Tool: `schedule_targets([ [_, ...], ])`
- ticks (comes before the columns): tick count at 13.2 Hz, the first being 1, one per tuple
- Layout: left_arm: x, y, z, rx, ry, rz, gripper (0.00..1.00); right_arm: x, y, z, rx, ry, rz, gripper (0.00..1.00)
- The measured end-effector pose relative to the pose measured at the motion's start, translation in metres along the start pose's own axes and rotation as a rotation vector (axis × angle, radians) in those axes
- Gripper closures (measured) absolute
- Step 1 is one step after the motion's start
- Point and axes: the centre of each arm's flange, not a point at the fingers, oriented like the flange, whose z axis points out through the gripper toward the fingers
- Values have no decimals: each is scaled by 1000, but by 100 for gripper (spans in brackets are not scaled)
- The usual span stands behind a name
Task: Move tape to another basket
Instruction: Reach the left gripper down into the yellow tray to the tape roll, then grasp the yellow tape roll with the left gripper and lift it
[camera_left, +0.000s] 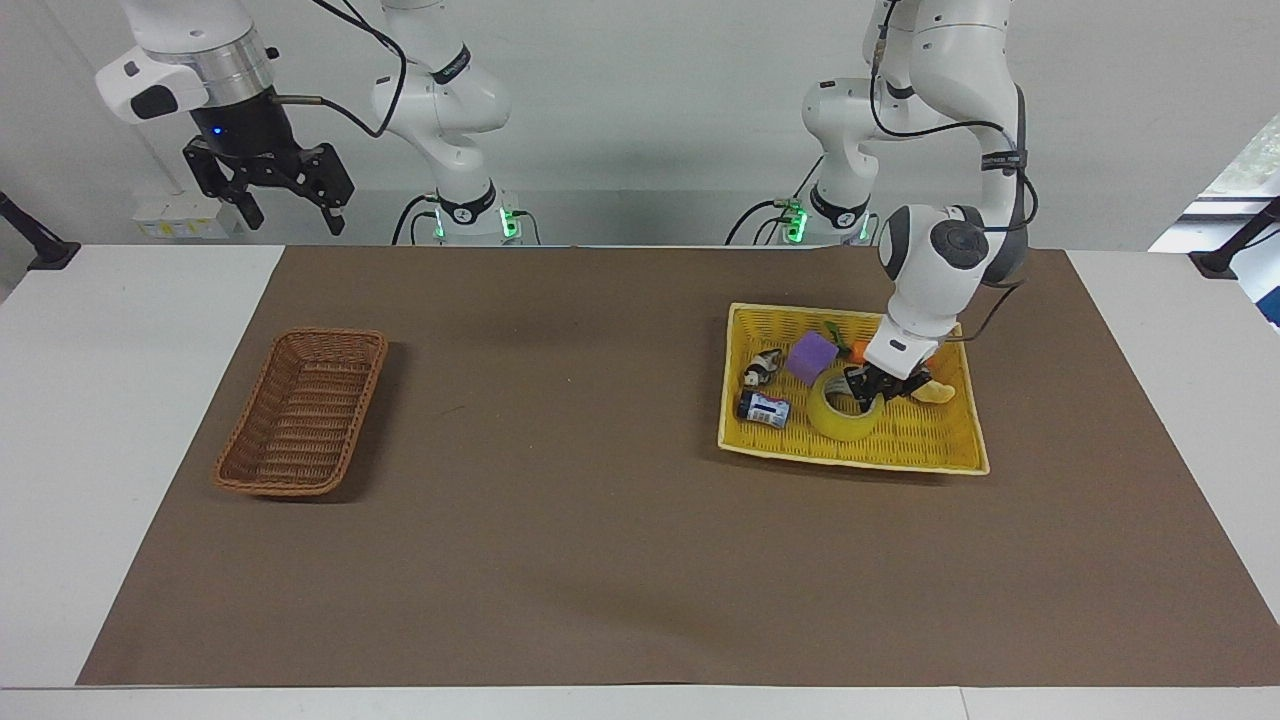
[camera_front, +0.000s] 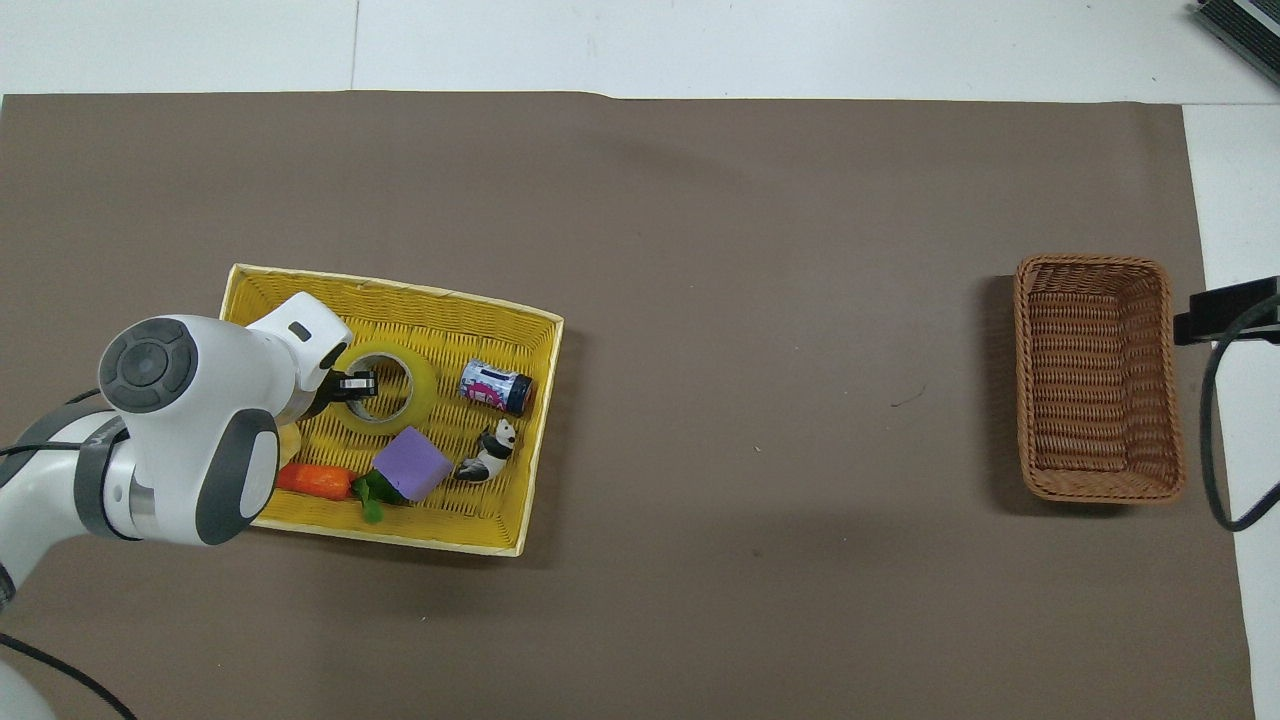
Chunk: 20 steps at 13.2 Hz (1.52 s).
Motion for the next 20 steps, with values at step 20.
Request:
schedule_targets([
  [20,31,23,-263,-75,-163,64,78,0,0,0,0,0,0,0],
])
